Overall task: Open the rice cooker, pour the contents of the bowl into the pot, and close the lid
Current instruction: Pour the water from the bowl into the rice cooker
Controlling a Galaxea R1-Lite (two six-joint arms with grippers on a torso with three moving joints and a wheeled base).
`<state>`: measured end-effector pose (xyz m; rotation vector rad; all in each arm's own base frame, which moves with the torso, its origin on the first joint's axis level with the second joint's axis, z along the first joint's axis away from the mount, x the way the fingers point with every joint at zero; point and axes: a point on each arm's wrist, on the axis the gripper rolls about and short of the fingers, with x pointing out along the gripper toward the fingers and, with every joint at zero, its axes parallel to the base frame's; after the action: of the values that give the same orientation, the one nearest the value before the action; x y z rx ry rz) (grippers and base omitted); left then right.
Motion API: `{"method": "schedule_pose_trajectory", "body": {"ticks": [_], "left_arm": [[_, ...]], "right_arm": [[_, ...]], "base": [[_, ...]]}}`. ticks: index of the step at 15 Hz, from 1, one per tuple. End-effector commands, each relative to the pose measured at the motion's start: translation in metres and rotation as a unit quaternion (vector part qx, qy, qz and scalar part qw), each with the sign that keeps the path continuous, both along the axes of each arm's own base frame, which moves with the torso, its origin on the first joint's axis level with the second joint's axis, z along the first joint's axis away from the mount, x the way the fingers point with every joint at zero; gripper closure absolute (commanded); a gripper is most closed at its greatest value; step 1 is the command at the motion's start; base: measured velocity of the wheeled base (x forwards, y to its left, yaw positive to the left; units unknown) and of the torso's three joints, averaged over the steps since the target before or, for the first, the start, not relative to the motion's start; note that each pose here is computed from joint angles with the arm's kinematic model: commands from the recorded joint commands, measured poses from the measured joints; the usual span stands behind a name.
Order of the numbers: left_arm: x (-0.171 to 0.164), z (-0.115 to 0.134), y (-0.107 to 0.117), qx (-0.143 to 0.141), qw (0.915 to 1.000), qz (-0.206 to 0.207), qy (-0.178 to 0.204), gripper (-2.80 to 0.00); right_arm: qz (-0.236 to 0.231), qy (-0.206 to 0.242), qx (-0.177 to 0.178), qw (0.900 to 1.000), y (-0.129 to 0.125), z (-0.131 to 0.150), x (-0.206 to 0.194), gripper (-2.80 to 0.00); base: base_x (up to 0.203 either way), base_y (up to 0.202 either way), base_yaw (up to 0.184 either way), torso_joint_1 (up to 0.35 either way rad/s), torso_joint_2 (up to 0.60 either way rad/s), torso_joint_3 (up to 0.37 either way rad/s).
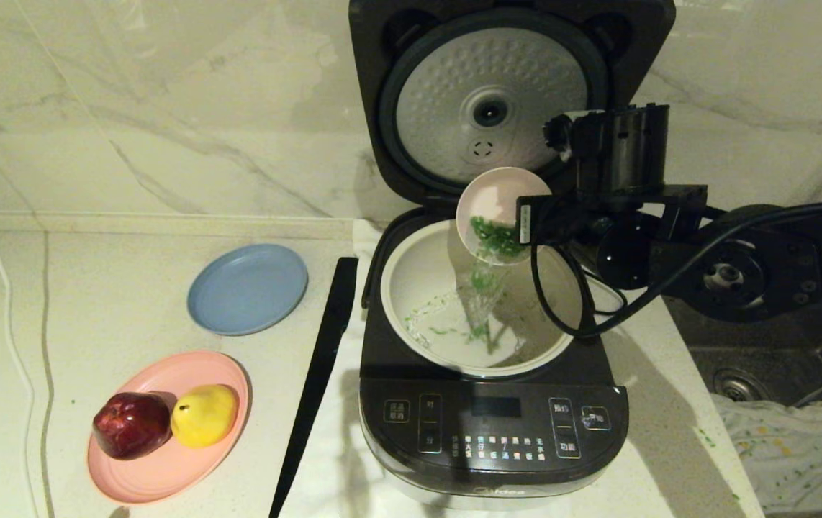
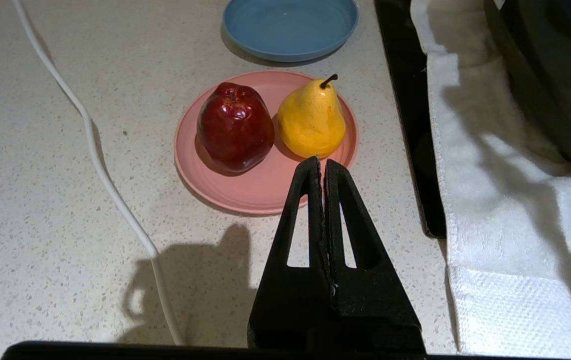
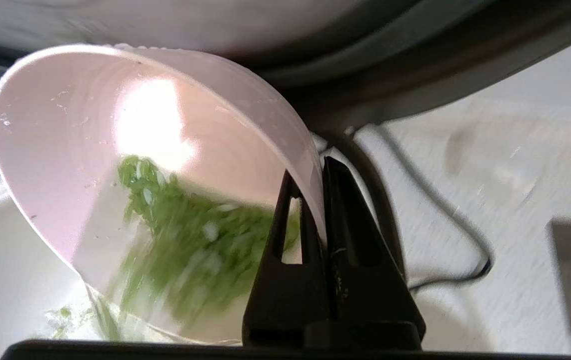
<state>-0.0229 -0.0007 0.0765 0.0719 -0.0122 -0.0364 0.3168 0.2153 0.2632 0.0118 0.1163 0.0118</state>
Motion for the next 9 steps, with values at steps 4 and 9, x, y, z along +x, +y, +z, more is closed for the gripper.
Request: {"method": "schedule_pose_trajectory", "body": {"ticks": [4,9], "left_arm": [[0.0,-0.001,0.0,0.0,1.0,0.0,0.002,0.0],[0.0,-0.001,0.0,0.0,1.0,0.0,0.002,0.0]], "right_arm": [[0.003,-0.104,-0.03,0.994,0.018,-0.01,-0.013,0.0],[-0.009,-0.164,-0.066,0.984,0.03,-0.029,-0.015,0.0]], "base": [[0.0,0.0,0.0,0.0,0.0,0.0],[0.0,0.0,0.0,0.0,0.0,0.0]]}}
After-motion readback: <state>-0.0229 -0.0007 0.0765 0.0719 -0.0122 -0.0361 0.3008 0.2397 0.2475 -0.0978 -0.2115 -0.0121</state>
